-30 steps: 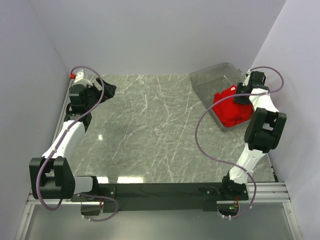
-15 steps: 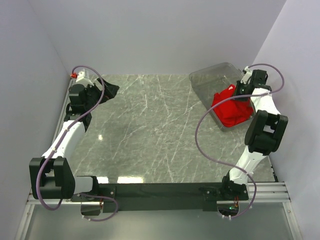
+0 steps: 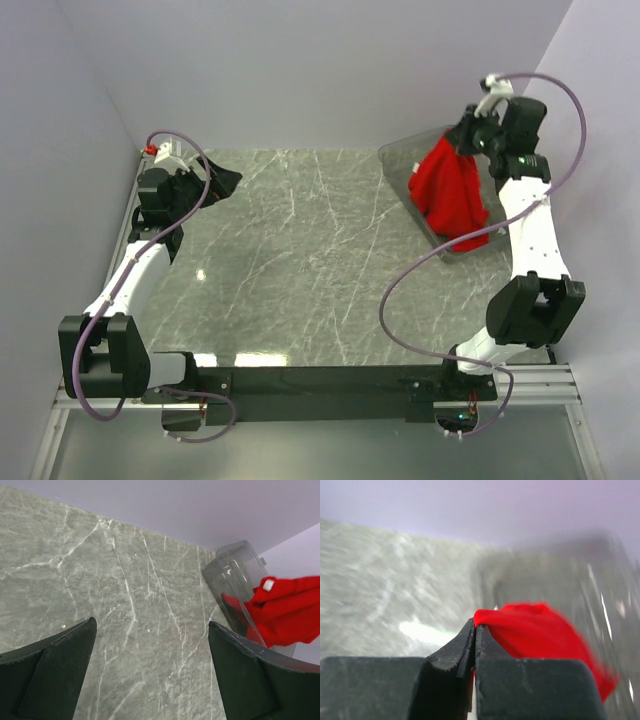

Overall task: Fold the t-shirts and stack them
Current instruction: Grab the tshirt from the pile, then move the tshirt to the center of the board

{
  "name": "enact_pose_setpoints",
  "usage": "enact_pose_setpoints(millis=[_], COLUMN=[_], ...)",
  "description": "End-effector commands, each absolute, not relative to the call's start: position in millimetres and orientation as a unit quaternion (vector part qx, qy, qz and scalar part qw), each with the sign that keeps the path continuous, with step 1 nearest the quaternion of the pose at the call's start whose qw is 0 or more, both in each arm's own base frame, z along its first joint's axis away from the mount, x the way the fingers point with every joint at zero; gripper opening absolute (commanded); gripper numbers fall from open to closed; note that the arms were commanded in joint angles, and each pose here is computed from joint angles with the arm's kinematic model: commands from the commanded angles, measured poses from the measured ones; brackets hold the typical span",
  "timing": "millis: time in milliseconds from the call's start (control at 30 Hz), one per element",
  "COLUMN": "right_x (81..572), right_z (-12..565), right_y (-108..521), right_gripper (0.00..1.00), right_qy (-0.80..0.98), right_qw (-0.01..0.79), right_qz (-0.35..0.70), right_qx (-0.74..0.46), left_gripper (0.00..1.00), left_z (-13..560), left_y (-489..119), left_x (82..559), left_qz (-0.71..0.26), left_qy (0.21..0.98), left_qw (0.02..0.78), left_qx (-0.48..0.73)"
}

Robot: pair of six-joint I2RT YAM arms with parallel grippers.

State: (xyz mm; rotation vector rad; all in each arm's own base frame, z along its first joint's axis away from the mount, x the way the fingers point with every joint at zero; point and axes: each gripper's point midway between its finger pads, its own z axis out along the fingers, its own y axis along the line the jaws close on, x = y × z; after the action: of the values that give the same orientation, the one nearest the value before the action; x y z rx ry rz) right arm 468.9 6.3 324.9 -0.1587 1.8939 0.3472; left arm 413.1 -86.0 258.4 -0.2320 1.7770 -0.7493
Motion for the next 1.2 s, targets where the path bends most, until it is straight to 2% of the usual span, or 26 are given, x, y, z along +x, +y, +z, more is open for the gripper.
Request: enact_pose_setpoints(millis=[0, 267, 500, 633, 733, 800, 867, 900, 933, 967, 1033, 1167], right_x=[459.9, 431.5, 388.6, 364.9, 356.6, 352.8, 359.7, 365.5, 375.1, 381.8, 396.2, 398.5], right_z=[462.8, 589.3, 634.9, 632.4, 599.2, 554.3, 498.0, 474.4, 447.5, 431.2, 395.9, 358.0], right_y=[51.6, 131.3, 205.7, 239.1, 264.9, 287.5, 304.9, 308.4, 310.0, 309.9, 308.6, 295.0], right_gripper=[0.00, 0.00, 0.00, 0.00, 0.00, 0.00, 0.14, 0.29, 0.60, 0.75, 0.87, 0.89], right_qy=[0.688, 0.571, 0.492, 0.479, 0.501, 0.532, 0.574, 0.598, 0.625, 0.642, 0.681, 0.691], right_qw=[0.695, 0.762, 0.775, 0.760, 0.725, 0.686, 0.645, 0.626, 0.609, 0.599, 0.567, 0.538], right_qz=[0.153, 0.232, 0.308, 0.339, 0.357, 0.360, 0.354, 0.350, 0.337, 0.322, 0.297, 0.271], right_qx=[-0.138, -0.197, -0.249, -0.278, -0.309, -0.341, -0.359, -0.358, -0.354, -0.356, -0.355, -0.401], left_gripper=[0.99, 0.99, 0.99, 0.99, 0.99, 0.99, 0.99, 0.99, 0.99, 0.99, 0.99, 0.99], left_z=[281.5, 293.0, 308.6, 321.6, 335.5, 350.9, 352.8, 352.4, 352.7, 351.5, 345.9, 329.4], left_y=[-87.8, -76.7, -49.4, -27.9, -19.1, -18.4, -13.1, -13.2, -14.0, -16.2, -21.4, -42.2], left_x=[413.0, 401.4, 383.8, 368.2, 352.4, 341.6, 332.3, 330.4, 328.8, 327.4, 327.3, 333.1], left_qz=[-0.321, -0.293, -0.231, -0.181, -0.158, -0.155, -0.143, -0.142, -0.143, -0.148, -0.160, -0.203], left_qy=[0.734, 0.724, 0.709, 0.696, 0.690, 0.680, 0.679, 0.681, 0.681, 0.683, 0.690, 0.713], left_qw=[0.594, 0.618, 0.655, 0.679, 0.689, 0.701, 0.703, 0.702, 0.702, 0.699, 0.691, 0.661], left_qx=[-0.076, -0.085, -0.122, -0.149, -0.155, -0.147, -0.155, -0.154, -0.152, -0.149, -0.144, -0.117])
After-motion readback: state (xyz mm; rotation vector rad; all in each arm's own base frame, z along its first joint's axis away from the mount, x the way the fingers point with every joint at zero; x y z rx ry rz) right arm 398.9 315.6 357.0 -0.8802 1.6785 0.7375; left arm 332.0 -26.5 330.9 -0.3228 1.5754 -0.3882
